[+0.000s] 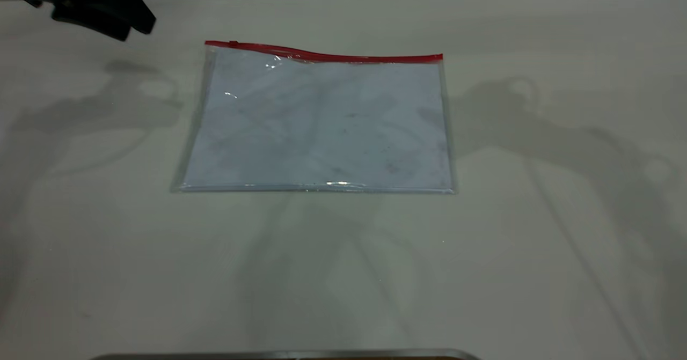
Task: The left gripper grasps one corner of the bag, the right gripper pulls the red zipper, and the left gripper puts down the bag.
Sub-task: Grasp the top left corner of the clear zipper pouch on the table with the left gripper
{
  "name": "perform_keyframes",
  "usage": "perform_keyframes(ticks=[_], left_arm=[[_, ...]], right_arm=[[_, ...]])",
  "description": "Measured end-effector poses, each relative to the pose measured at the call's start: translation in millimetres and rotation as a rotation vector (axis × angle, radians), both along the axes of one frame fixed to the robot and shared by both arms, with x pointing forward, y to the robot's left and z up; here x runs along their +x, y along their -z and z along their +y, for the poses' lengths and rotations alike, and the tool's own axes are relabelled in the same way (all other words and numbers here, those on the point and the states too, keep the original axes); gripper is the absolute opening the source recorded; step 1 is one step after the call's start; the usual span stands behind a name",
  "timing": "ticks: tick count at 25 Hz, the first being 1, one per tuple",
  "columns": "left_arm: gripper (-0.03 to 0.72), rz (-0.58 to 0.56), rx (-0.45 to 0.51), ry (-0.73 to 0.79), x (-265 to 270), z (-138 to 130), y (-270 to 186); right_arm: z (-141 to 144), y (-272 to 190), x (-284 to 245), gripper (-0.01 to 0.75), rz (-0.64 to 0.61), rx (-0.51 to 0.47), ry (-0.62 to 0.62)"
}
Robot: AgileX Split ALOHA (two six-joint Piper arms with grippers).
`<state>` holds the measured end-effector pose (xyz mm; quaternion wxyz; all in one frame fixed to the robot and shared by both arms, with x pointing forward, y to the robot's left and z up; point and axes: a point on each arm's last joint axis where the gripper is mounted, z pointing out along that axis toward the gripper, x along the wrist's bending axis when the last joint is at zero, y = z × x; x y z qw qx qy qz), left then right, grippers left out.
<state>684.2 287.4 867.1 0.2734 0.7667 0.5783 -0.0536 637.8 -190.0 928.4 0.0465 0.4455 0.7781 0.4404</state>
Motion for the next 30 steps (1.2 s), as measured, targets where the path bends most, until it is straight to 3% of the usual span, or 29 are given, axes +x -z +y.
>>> perform_keyframes(ticks=[7, 15, 30], left_arm=[[0.482, -0.011, -0.041, 0.020, 26.6, -1.7, 51.8], [0.482, -0.090, -0.189, 0.030, 43.0, -16.4, 74.2], [0.482, -0.100, -0.275, 0.013, 41.9, -25.6, 104.7]], right_arm=[[0.8, 12.0, 5.0, 0.453, 0.027, 0.007, 0.011], [0.9, 16.9, 5.9, 0.454, 0.039, 0.012, 0.018], [4.0, 16.1, 4.2, 0.454, 0.044, 0.028, -0.001]])
